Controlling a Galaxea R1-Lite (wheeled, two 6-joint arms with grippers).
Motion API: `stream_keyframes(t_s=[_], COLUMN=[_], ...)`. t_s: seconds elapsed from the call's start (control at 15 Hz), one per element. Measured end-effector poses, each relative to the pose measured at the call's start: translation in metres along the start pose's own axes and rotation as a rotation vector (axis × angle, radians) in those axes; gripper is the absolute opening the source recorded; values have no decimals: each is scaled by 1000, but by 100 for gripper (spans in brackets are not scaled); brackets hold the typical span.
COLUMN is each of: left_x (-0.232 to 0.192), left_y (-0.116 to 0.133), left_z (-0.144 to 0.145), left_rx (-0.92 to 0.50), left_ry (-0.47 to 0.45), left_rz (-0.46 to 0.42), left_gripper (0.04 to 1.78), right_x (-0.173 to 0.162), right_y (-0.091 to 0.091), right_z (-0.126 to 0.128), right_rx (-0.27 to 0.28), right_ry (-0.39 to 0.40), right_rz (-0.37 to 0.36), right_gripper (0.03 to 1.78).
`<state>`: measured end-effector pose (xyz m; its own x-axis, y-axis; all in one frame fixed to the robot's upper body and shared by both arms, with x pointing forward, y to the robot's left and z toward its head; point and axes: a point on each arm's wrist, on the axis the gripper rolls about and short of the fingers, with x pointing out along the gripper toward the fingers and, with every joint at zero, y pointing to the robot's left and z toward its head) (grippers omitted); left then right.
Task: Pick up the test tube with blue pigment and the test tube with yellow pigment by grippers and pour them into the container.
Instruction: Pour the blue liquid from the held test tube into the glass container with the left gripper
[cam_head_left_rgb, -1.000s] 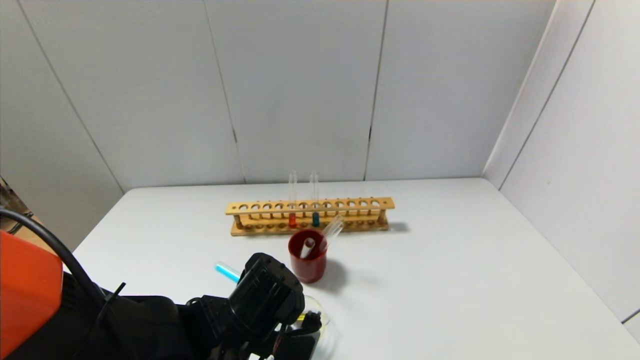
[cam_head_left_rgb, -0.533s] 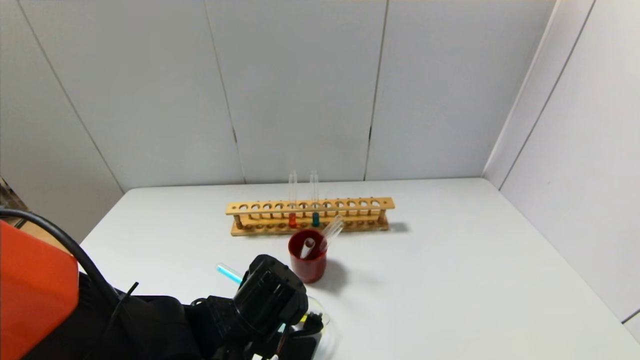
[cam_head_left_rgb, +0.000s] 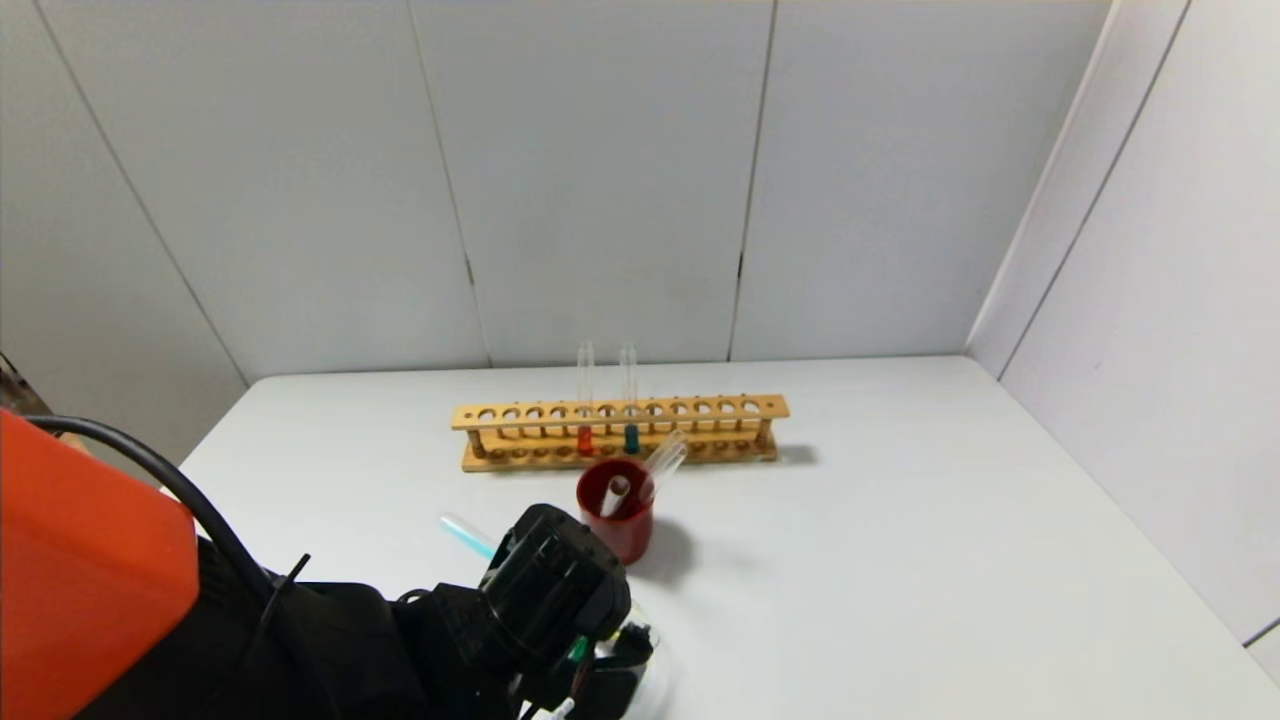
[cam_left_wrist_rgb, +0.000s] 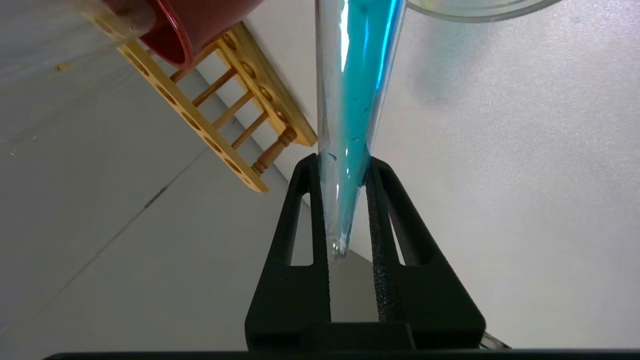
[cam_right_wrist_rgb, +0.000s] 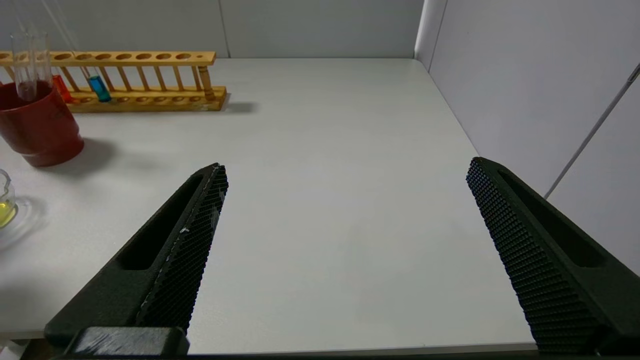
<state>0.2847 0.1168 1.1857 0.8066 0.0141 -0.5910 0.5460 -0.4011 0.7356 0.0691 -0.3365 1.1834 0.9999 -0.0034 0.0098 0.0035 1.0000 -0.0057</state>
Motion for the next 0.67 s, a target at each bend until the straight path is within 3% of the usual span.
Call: stream_keyframes(t_s=[0.67], left_x=[-2], left_y=[9], left_z=[3], left_rx=[46], left_ry=[53], left_rz=[41], left_gripper=[30], right_x=[0], right_y=[0], right_z=[0], right_rx=[0], right_ry=[0], right_rz=[0], right_gripper=[174])
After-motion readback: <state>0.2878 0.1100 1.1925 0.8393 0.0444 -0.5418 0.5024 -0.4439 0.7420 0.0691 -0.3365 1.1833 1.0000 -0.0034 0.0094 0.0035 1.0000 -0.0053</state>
